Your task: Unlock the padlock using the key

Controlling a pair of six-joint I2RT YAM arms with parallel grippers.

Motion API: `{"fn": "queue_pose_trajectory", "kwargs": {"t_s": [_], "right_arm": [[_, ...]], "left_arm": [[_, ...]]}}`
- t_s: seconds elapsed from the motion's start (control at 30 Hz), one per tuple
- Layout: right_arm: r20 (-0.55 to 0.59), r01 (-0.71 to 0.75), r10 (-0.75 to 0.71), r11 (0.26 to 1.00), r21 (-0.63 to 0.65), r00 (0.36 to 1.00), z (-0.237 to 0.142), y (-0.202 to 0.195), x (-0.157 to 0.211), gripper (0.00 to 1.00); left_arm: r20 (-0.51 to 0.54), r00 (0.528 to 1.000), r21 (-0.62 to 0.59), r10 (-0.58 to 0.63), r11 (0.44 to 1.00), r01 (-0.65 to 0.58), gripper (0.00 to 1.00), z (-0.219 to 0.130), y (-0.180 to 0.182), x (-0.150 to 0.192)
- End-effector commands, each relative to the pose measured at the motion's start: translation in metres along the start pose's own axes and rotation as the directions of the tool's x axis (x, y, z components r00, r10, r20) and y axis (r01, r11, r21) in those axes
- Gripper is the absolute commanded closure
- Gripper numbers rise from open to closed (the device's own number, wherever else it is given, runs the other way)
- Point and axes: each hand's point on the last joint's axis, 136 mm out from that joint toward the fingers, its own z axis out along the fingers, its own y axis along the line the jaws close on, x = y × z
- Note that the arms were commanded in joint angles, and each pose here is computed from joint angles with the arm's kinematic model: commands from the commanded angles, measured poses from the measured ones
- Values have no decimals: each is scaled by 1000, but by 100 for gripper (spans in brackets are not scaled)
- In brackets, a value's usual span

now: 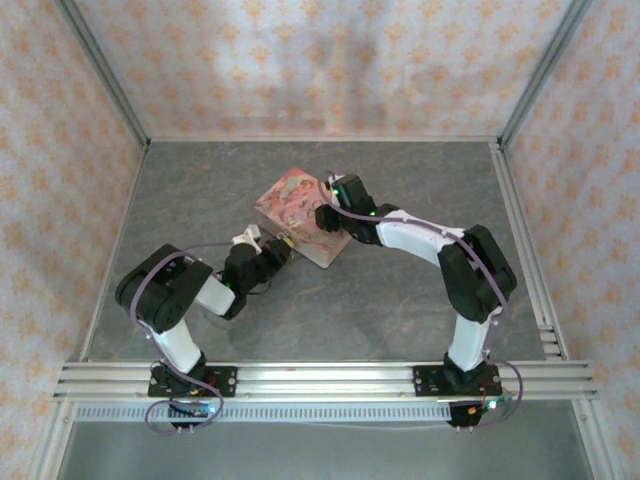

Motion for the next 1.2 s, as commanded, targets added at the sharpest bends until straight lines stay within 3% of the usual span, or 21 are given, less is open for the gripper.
{"fn": "queue_pose_trajectory", "kwargs": {"t_s": [0.0,0.13,0.33,0.57,0.73,0.83,0.97,1.17], "right_arm": [[-451,62,144,909,412,881,-3,-122,152,65],[-378,32,111,935,353,919,-9,-102,130,65],[-300,27,39,977,213,953,-30,-55,97,59],[-400,145,-66,975,170,914,-23,-22,132,59],[-389,189,-111,968,167,914,-24,-8,123,57],[-333,178,-130,977,119,934,-31,7,107,49],[-283,218,-185,972,88,941,-42,22,92,4],[-318,298,-248,948,115,915,-38,17,98,8]], "left_arm": [[308,945,83,-113,992,92,100,-16,-22,-69],[305,947,69,-101,994,83,100,-6,-32,-66],[351,925,3,-145,988,154,100,-6,-7,-62],[362,906,38,-218,975,220,100,9,2,-59],[294,928,42,-227,974,225,100,28,1,-45],[249,943,35,-222,975,221,100,37,1,-32],[212,952,22,-220,975,221,100,42,5,-19],[162,961,33,-222,975,220,100,47,-1,-11]]}}
